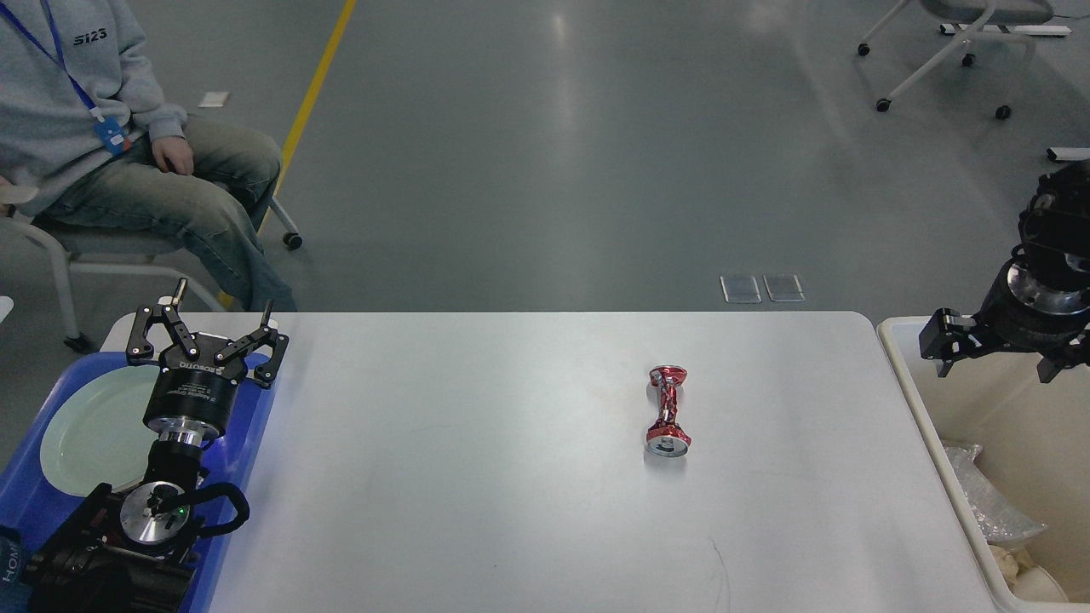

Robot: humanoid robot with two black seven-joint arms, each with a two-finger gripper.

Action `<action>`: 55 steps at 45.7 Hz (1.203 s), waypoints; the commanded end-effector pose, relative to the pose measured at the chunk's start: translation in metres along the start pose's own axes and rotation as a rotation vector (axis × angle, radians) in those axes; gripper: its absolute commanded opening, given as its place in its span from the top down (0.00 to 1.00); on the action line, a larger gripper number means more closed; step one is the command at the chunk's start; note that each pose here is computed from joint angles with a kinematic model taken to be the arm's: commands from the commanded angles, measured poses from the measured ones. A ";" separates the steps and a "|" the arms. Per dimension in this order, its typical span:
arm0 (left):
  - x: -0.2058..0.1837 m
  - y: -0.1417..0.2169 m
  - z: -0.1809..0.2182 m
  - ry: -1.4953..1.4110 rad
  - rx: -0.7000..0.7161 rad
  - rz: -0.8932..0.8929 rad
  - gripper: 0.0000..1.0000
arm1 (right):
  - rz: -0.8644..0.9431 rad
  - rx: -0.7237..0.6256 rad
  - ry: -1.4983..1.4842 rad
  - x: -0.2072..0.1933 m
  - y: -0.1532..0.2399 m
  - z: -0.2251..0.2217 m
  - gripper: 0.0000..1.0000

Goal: Tidy desktop
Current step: 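Raise the right gripper and move it toward the red can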

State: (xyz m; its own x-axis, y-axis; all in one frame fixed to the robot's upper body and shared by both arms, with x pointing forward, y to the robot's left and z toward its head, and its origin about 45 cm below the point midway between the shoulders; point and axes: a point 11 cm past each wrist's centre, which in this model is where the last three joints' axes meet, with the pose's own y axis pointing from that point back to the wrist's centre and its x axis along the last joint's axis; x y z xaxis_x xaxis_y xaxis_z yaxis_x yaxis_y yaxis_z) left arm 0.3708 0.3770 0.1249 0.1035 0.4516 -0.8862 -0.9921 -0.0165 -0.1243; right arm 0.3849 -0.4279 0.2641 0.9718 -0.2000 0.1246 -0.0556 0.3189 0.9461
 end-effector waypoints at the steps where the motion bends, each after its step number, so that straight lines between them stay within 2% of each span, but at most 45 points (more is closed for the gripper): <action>1: 0.000 0.000 0.000 0.000 0.000 0.000 0.04 | -0.023 0.093 0.010 -0.011 0.056 -0.027 0.00; 4: 0.000 0.000 -0.001 0.002 0.000 0.000 0.04 | 0.024 0.152 0.008 -0.010 0.109 -0.038 0.00; 8: 0.000 0.000 -0.001 0.002 0.000 0.000 0.04 | 0.027 0.178 0.041 -0.028 0.151 -0.046 0.00; 15: 0.000 0.000 -0.001 0.002 0.000 0.000 0.04 | 0.090 0.223 0.104 -0.056 0.206 -0.064 0.00; 21: 0.000 0.000 -0.001 0.002 0.000 0.000 0.04 | 0.121 0.246 0.138 -0.072 0.233 -0.076 0.00; 31: 0.000 0.000 -0.001 0.002 0.000 0.000 0.04 | 0.164 0.265 0.237 -0.093 0.246 -0.114 0.01; 41: 0.000 0.000 0.000 0.000 0.000 0.000 0.04 | 0.169 0.267 0.261 -0.094 0.247 -0.121 0.00; 49: 0.000 0.000 0.000 0.000 0.000 0.000 0.04 | 0.168 0.257 0.252 -0.086 0.240 -0.120 0.00; 55: 0.000 0.000 0.000 0.000 0.000 0.000 0.04 | 0.176 0.282 0.221 -0.070 0.222 -0.126 0.00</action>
State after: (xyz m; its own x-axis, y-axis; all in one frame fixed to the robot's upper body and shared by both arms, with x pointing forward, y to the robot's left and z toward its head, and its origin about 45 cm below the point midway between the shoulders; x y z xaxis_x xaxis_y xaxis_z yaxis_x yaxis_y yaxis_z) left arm 0.3707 0.3771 0.1248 0.1031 0.4517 -0.8862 -0.9922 -0.0167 -0.1239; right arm 0.3171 -0.2245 0.4407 0.9696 0.0747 0.2330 -0.2384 0.0752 0.9682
